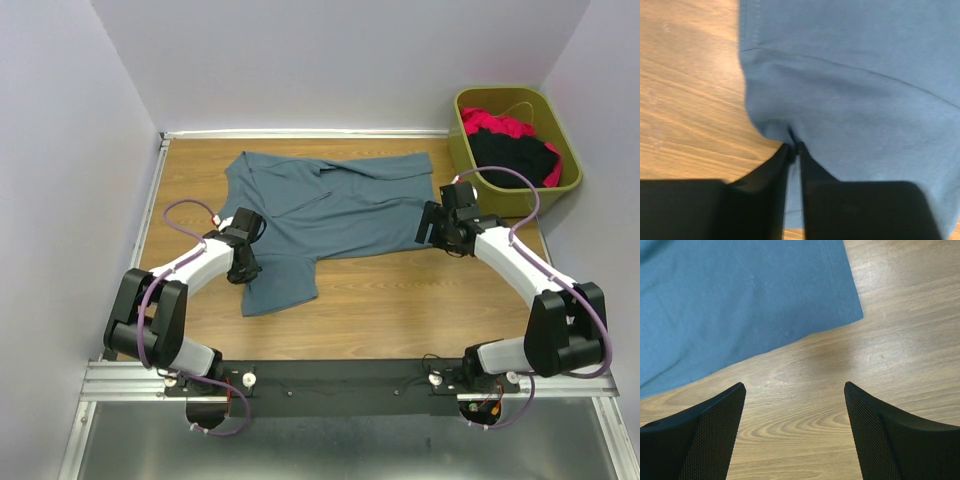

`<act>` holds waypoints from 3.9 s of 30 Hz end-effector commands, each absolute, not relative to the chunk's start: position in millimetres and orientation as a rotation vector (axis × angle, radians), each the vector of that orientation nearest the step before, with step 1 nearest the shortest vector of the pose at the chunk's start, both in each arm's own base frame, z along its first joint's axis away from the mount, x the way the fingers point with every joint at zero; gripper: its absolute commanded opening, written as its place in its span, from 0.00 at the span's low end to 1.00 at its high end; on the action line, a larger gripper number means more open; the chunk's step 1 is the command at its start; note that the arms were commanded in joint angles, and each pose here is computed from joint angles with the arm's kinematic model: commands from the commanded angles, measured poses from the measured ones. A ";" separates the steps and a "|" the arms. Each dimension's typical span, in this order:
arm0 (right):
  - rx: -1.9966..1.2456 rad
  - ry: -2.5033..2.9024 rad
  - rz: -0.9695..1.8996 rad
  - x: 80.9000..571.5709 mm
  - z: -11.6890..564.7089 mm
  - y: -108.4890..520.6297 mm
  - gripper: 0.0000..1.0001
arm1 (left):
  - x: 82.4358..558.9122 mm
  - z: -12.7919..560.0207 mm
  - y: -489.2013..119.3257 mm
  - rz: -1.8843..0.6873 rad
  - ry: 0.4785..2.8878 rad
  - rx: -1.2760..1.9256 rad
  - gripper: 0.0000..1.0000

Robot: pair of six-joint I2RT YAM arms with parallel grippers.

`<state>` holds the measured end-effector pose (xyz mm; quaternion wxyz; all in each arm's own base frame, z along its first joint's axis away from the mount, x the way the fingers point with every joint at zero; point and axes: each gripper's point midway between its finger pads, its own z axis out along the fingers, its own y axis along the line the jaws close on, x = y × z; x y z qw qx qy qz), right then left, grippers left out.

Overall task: Fold and stack the t-shirts
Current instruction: Flatten the tshirt out

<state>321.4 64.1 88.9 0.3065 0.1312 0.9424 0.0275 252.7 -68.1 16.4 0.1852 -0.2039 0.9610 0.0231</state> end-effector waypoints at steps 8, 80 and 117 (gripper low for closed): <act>0.530 2.453 -0.044 325.7 76.7 36.3 0.83 | 234.4 18.3 -60.7 0.138 2.745 -0.562 0.00; 0.397 1.604 0.153 400.6 488.7 23.1 0.01 | 282.7 597.9 59.5 -0.148 1.084 -0.656 0.00; 0.272 2.144 -0.135 478.4 171.8 18.4 0.01 | 512.9 185.9 -30.7 -0.320 2.034 -0.292 0.00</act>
